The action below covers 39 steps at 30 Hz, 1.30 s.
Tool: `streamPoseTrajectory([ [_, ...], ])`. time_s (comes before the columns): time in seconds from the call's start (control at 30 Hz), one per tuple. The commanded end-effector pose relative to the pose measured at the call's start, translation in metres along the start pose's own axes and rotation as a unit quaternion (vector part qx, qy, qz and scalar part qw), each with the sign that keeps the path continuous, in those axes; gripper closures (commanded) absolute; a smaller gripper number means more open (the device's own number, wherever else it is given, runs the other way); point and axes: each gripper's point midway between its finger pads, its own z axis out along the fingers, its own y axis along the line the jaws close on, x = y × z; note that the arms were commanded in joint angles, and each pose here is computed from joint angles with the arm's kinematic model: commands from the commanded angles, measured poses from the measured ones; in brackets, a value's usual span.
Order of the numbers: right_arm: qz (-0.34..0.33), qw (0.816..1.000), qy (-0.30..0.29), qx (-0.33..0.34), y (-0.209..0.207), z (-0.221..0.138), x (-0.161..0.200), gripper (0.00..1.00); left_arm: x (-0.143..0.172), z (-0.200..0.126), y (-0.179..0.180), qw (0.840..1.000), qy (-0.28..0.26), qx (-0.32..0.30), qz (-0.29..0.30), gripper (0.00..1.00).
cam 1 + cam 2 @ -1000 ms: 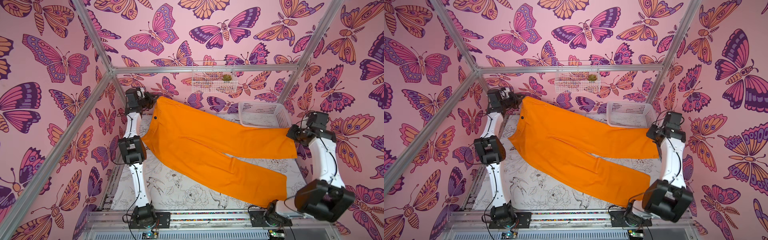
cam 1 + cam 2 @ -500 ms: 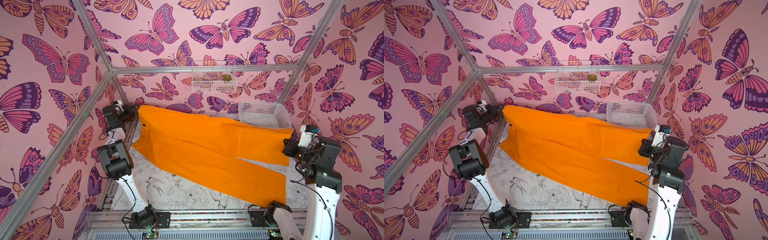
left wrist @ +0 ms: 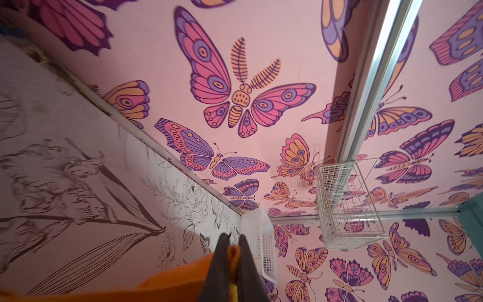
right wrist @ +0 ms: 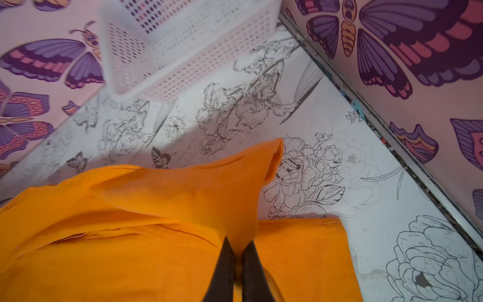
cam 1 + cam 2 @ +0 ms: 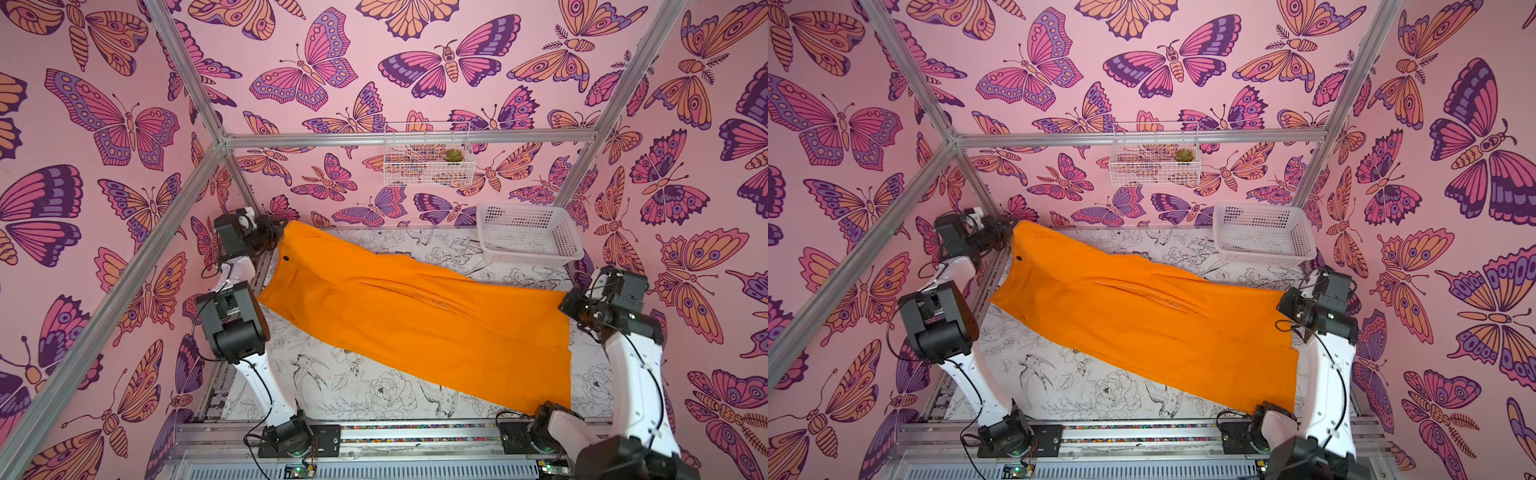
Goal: Roll up the long pants
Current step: Fold the long pant at the center of the board.
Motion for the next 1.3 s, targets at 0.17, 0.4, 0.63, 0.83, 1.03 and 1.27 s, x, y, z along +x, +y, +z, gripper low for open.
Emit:
streamPoseTrajectory([
  [0.17, 0.053, 0.992, -0.102, 0.044, -0.023, -0.006, -0.092, 1.00, 0.031, 0.126, -0.060, 0.997, 0.060, 0.034, 0.033, 1.00],
  [0.4, 0.013, 0.980, -0.200, -0.005, 0.004, -0.077, -0.125, 1.00, 0.017, 0.125, -0.137, 0.987, 0.062, 0.133, 0.069, 1.00],
  [0.63, -0.059, 0.970, -0.215, -0.098, 0.039, -0.134, -0.050, 1.00, -0.015, 0.004, -0.074, 0.992, -0.058, 0.058, 0.092, 1.00],
  [0.83, -0.049, 0.987, -0.112, -0.102, 0.030, -0.112, 0.022, 1.00, 0.003, -0.046, 0.032, 0.999, -0.043, -0.024, 0.016, 1.00],
  [1.03, -0.015, 0.995, -0.079, -0.055, 0.008, -0.106, 0.057, 1.00, 0.017, -0.050, 0.087, 0.996, -0.032, -0.074, -0.036, 1.00],
  [1.27, -0.018, 0.994, -0.099, -0.046, 0.009, -0.125, 0.051, 1.00, 0.025, -0.056, 0.112, 0.994, -0.024, -0.096, -0.054, 1.00],
])
